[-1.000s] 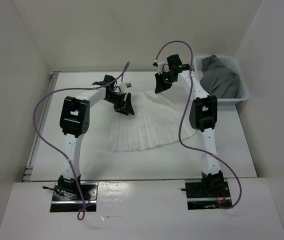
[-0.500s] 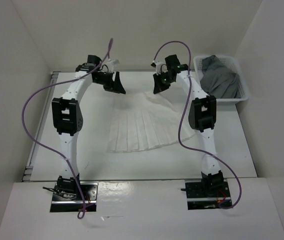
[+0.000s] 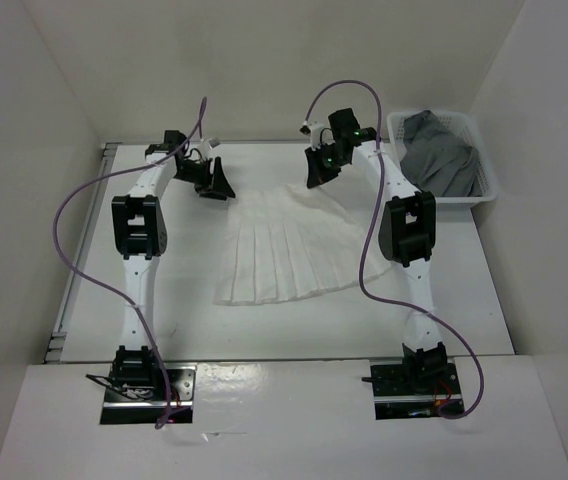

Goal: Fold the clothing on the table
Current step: Fold the skirt

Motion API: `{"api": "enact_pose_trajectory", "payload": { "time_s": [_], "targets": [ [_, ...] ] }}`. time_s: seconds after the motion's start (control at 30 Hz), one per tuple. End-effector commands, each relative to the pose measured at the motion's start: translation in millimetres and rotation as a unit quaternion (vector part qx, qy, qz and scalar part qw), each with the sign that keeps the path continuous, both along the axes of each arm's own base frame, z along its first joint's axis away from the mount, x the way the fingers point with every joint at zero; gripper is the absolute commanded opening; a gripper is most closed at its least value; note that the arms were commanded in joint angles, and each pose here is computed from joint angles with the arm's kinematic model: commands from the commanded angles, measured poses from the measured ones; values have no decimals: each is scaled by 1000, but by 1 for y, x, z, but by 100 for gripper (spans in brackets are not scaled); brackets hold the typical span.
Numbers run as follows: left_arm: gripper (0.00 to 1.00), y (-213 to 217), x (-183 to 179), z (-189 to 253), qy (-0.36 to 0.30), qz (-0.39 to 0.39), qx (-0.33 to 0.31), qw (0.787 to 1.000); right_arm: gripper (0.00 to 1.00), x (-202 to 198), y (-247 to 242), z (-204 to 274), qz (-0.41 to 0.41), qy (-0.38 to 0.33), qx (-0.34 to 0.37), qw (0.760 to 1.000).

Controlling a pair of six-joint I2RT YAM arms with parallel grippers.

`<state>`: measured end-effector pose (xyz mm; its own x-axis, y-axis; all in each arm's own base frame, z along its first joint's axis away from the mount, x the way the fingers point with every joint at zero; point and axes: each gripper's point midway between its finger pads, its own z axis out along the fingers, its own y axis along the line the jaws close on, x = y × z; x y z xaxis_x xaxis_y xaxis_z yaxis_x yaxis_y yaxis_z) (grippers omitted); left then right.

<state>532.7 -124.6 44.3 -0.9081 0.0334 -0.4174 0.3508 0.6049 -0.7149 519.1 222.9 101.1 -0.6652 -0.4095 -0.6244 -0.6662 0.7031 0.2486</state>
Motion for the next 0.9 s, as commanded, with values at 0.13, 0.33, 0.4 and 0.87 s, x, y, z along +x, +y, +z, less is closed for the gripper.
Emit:
{"api": "enact_pose_trajectory", "payload": {
  "time_s": [0.13,0.33,0.4,0.87],
  "targets": [
    [62,-6,11,11,-28,-9,-5,1000,0,0,5,48,9,-56,7,998],
    [62,-4,13,-2,-19,-6,4,1000,0,0,5,48,9,-56,7,998],
    [62,-4,12,-7,-14,-6,3,1000,0,0,5,48,9,-56,7,998],
    [60,-17,8,-27,14,-11,-11,1000,0,0,5,48,9,-56,7,998]
  ]
}}
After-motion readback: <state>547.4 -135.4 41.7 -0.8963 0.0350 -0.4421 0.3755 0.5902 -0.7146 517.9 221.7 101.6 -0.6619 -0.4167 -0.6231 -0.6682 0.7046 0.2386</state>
